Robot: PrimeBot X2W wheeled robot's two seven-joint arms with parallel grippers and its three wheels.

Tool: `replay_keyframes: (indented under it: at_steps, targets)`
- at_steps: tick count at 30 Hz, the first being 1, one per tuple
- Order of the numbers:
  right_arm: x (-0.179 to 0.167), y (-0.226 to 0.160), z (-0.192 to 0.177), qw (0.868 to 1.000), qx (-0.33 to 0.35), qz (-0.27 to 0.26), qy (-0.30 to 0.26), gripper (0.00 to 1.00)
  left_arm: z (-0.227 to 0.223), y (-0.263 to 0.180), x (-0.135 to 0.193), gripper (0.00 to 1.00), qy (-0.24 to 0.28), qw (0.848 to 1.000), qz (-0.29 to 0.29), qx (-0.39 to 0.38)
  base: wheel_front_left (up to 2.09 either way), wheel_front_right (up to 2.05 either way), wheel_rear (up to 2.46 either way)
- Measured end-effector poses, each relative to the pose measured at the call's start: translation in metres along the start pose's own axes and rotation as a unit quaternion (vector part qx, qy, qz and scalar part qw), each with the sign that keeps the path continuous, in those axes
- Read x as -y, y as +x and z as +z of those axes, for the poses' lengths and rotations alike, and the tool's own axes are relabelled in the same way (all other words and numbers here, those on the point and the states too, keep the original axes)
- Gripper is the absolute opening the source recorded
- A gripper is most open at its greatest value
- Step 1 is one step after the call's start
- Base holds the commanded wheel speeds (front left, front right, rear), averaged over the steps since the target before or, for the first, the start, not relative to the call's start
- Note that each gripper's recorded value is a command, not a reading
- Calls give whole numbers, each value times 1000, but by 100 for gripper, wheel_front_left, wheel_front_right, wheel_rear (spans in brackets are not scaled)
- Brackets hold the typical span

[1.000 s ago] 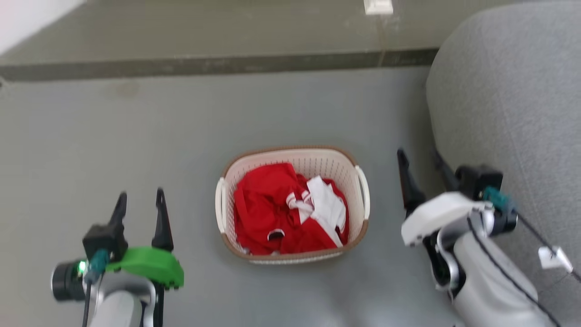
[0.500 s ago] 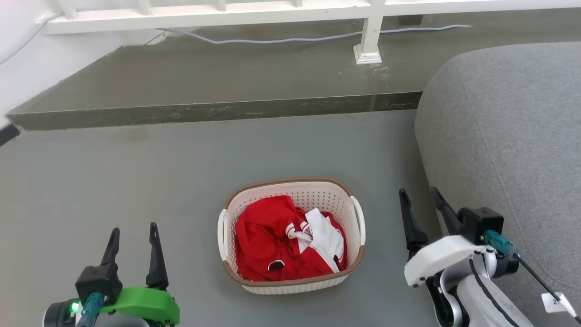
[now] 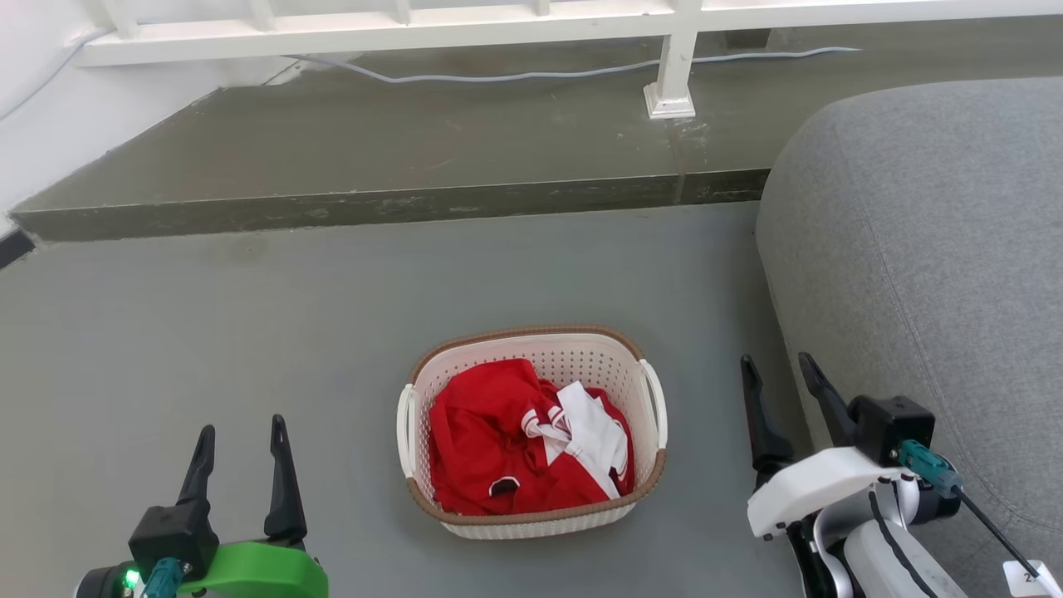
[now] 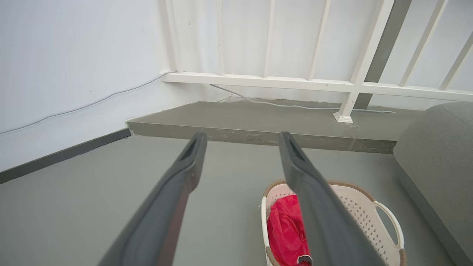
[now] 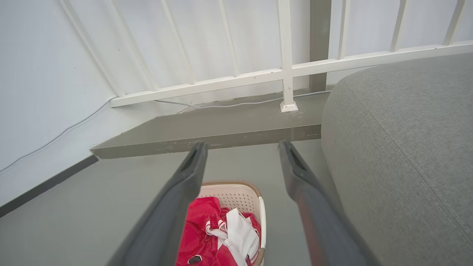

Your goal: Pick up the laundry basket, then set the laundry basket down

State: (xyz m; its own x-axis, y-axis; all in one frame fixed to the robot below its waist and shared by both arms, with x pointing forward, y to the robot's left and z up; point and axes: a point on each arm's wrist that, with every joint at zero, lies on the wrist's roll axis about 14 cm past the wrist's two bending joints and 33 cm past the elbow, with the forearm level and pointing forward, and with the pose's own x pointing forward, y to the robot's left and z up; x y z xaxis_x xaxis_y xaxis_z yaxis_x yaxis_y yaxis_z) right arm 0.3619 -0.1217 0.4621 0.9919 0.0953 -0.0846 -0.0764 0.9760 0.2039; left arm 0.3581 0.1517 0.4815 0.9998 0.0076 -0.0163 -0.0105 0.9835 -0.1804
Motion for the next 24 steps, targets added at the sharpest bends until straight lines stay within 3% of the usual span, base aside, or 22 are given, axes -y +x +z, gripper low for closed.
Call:
replay_keyframes:
  at_steps: [22, 23, 24]
  targets:
    - [6, -1, 3, 1000, 8, -15, 3, 100, -1, -3, 6, 100, 3, 1000, -6, 0, 0, 0, 0]
    - [6, -1, 1, 1000, 4, -16, 4, 0, -3, -3, 6, 0, 3, 1000, -6, -5, 0, 0, 0]
    - [6, -2, -3, 1000, -3, -17, 4, 0, -8, -4, 6, 0, 2, 1000, -4, -12, 0, 0, 0]
